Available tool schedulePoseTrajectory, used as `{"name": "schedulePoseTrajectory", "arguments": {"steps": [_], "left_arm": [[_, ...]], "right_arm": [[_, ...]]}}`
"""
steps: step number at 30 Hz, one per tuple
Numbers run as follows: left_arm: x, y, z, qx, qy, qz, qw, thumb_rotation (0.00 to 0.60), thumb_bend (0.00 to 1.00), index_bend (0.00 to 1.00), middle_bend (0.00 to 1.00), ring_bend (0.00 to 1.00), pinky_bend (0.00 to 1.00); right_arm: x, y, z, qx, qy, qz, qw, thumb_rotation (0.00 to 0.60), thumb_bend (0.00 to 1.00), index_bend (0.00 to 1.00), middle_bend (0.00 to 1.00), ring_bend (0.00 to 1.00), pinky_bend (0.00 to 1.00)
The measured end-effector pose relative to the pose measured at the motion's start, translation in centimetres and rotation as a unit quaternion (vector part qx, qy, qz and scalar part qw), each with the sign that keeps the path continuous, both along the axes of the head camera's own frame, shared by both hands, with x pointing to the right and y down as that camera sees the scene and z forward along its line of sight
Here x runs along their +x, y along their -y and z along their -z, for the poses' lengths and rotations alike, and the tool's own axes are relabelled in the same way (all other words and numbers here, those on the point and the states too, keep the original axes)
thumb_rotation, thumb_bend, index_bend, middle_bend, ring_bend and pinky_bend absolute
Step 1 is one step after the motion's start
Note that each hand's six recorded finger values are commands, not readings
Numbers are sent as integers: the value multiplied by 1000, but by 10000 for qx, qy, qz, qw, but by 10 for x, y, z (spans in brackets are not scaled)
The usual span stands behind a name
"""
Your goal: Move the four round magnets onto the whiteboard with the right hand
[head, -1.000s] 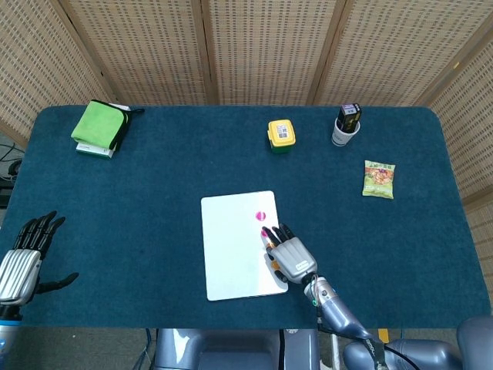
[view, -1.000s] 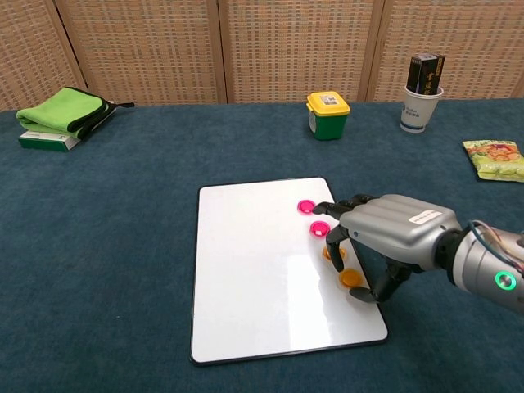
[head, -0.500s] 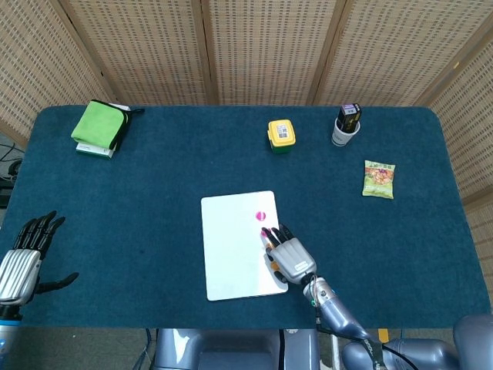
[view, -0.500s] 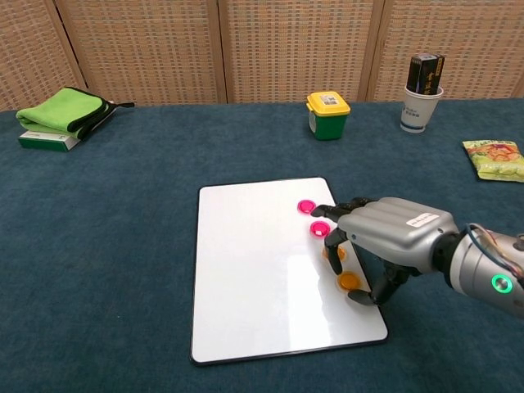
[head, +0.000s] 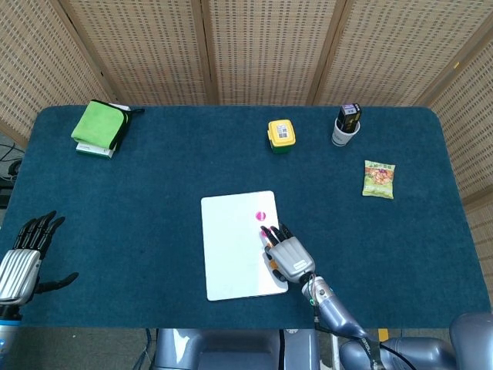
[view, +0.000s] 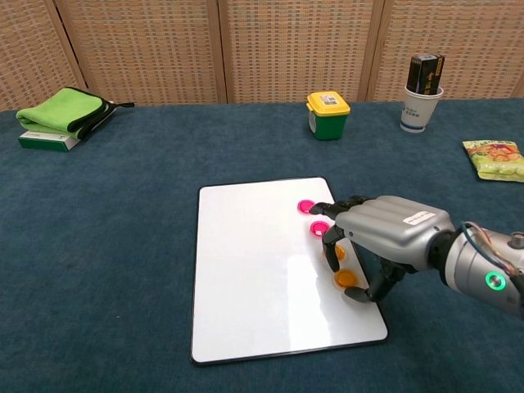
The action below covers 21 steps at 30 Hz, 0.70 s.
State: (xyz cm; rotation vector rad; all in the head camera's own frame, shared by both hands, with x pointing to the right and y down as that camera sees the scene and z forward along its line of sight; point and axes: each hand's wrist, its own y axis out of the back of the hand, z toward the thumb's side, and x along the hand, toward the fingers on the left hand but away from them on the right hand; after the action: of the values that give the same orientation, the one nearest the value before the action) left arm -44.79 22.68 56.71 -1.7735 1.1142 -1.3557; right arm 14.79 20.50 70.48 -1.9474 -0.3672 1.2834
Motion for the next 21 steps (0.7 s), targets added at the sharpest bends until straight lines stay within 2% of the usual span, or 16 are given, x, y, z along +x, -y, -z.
{"name": "schedulePoseTrajectory", "arguments": {"steps": [7,21], "left_arm": [[0,0,0,3,0,-3,10000,600,0,0,0,0,0],[0,0,0,3,-12,7,10000,600,0,0,0,0,0]], "right_arm": [[1,0,0,-17,-12,11,10000,600,363,368,0,0,0],[-2,2,7,-8,144,-17,9999,600,363,363,0,0,0]]}}
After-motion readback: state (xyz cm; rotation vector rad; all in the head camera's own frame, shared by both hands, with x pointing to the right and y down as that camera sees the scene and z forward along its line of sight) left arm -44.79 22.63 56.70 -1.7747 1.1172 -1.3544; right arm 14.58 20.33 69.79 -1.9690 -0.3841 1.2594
